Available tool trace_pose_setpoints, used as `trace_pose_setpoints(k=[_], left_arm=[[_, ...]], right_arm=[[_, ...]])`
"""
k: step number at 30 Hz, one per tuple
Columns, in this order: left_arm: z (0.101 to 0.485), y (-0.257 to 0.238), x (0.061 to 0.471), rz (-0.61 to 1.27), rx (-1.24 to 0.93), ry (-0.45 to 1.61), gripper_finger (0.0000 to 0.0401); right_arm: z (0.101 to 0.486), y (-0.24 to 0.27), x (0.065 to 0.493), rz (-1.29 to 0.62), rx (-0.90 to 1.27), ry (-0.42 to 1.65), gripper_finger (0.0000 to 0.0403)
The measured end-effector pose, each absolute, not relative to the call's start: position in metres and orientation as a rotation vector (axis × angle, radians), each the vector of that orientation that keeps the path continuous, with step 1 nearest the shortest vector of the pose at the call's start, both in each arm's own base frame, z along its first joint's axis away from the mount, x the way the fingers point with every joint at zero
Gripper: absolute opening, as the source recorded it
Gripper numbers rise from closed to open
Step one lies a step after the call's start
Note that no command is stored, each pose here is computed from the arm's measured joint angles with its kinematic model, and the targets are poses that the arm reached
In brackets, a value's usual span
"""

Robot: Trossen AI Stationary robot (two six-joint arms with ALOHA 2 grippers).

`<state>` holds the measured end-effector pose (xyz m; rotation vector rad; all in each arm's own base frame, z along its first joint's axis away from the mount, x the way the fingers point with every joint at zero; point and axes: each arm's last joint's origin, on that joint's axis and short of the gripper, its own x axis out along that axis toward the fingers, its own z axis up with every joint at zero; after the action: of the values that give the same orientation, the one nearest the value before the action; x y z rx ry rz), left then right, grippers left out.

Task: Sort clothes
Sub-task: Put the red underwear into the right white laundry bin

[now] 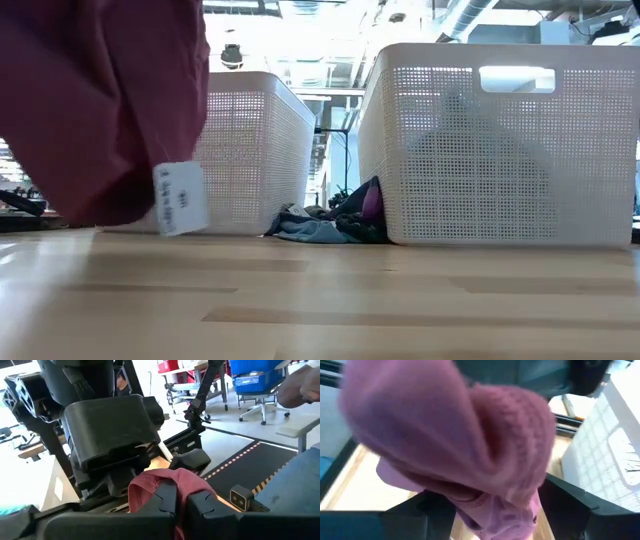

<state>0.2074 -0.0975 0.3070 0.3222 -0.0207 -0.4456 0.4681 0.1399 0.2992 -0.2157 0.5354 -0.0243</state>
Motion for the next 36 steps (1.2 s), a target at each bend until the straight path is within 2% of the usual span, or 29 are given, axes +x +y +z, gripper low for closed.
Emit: trace_pose_setpoints(k=[2, 4, 9, 11, 18, 21, 25, 30, 33, 36], left_arm=[[0.307, -0.098, 0.207, -0.457, 0.327, -0.023, 0.0000], [0.307, -0.098, 0.207, -0.465, 0.327, -0.024, 0.0000], [0.307, -0.098, 0.207, -0.465, 0.328, -0.023, 0.0000], [0.307, -0.098, 0.207, -0.466, 0.327, -0.023, 0.0000], [0.304, -0.099, 0.206, -0.434, 0.332, 0.013, 0.0013], [0.302, -0.102, 0.204, -0.373, 0.367, 0.039, 0.0047], [0.301, -0.103, 0.198, -0.266, 0.417, 0.086, 0.0111], [0.300, -0.097, 0.185, -0.151, 0.440, 0.165, 0.0187], [0.300, -0.093, 0.178, -0.120, 0.415, 0.201, 0.0215], [0.298, -0.090, 0.175, -0.102, 0.393, 0.239, 0.0225]], right_arm=[[0.299, 0.138, 0.469, -0.020, -0.213, 0.537, 0.0253], [0.299, 0.137, 0.469, -0.022, -0.214, 0.540, 0.0213], [0.299, 0.139, 0.469, 0.034, -0.229, 0.542, 0.0057], [0.299, 0.139, 0.468, 0.053, -0.246, 0.544, 0.0018], [0.294, 0.138, 0.465, 0.037, -0.262, 0.600, 0.0006], [0.293, 0.137, 0.464, 0.016, -0.277, 0.623, 0.0004], [0.294, 0.136, 0.458, -0.009, -0.295, 0.669, 0.0002], [0.311, 0.135, 0.439, -0.098, -0.335, 0.706, 0.0001], [0.329, 0.137, 0.425, -0.147, -0.362, 0.689, 0.0001], [0.349, 0.139, 0.409, -0.196, -0.383, 0.655, 0.0001]])
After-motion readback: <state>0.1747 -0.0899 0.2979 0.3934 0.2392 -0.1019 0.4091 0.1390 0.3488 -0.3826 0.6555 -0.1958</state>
